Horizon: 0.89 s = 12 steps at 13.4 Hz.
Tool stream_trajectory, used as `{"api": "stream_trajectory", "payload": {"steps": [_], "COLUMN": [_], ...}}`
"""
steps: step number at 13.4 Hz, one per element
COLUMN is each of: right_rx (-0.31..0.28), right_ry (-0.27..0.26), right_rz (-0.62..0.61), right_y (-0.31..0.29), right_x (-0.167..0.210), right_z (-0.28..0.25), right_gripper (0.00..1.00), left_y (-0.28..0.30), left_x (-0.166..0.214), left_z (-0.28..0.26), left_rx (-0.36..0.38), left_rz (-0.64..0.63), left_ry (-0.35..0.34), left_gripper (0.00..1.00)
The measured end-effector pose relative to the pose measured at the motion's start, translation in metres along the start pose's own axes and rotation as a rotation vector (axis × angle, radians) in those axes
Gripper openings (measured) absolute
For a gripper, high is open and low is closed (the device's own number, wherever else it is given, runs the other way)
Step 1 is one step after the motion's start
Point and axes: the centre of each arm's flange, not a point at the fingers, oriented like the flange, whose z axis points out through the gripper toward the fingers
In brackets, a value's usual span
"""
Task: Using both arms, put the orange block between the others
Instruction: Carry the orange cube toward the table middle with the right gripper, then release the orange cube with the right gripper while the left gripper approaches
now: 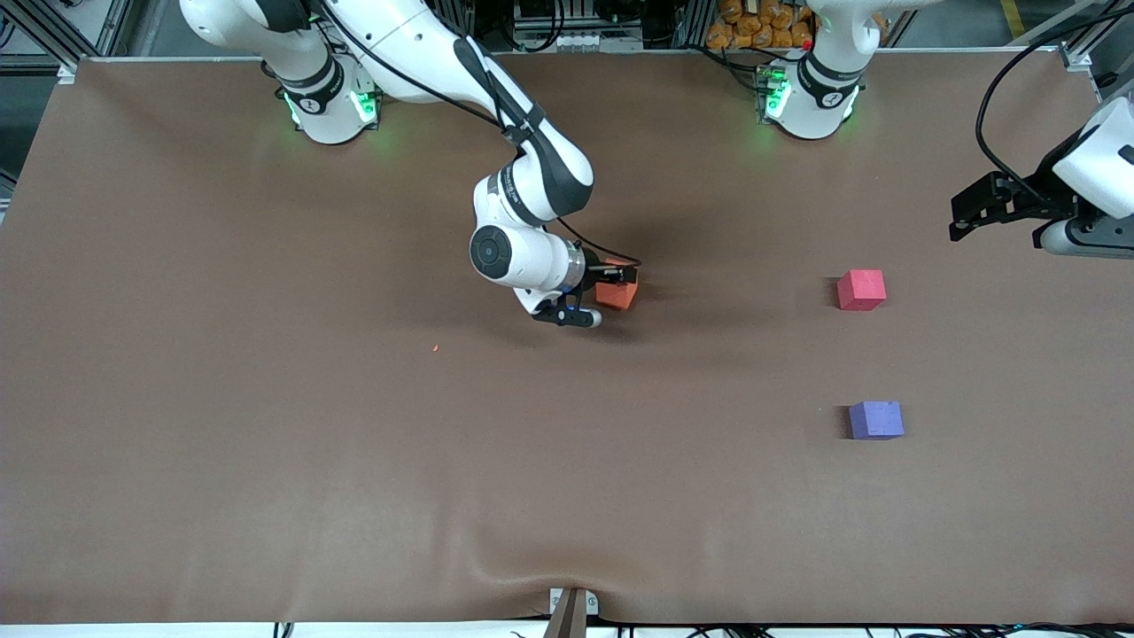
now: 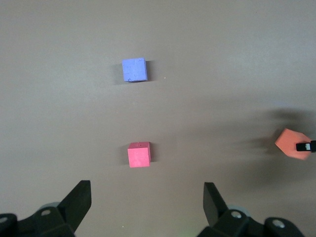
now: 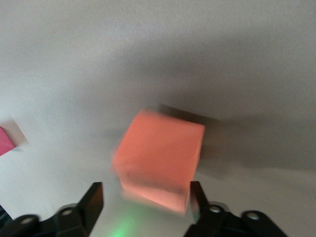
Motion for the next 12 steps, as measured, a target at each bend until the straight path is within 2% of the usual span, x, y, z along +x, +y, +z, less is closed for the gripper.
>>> {"api": "stream_trajectory", "payload": {"steps": [1,2,4,6,8,12], "right_rx": [0.002,0.008,0.022,-0.004,-0.092,-0.328], "right_ry": [0.004,0.013,0.025,-0.007,-0.031,-0.013], "right_rz": [0.001,0.002,0.013,0.01,-0.034,-0.1], "right_y": [0.0,-0.001,0.0,0.012,0.026,0.067], "right_x": [0.002,0.006,0.022,0.04,0.056,0.08], "right_z": [-0.002,-0.007,-0.024,-0.045,-0.082,-0.198], "right_gripper": [0.98,1.0,1.0,1.0,1.0,1.0], "left_y": [0.004,0.014,0.049,0.084,0.114,0.141], "left_x": [0.0,-0.002,-0.009,-0.008,-0.007,-0.007], "left_z": [-0.001,-0.001,0.005,0.024,0.042,0.06], "left_rx": [0.0,0.0,0.001,-0.005,-0.026,-0.022], "left_rz": [0.007,0.025,0.087,0.153,0.209,0.292], "left_ry": [0.0,-0.015,-0.071,-0.137,-0.196,-0.243], "left_gripper": [1.0,1.0,1.0,1.0,1.0,1.0]}}
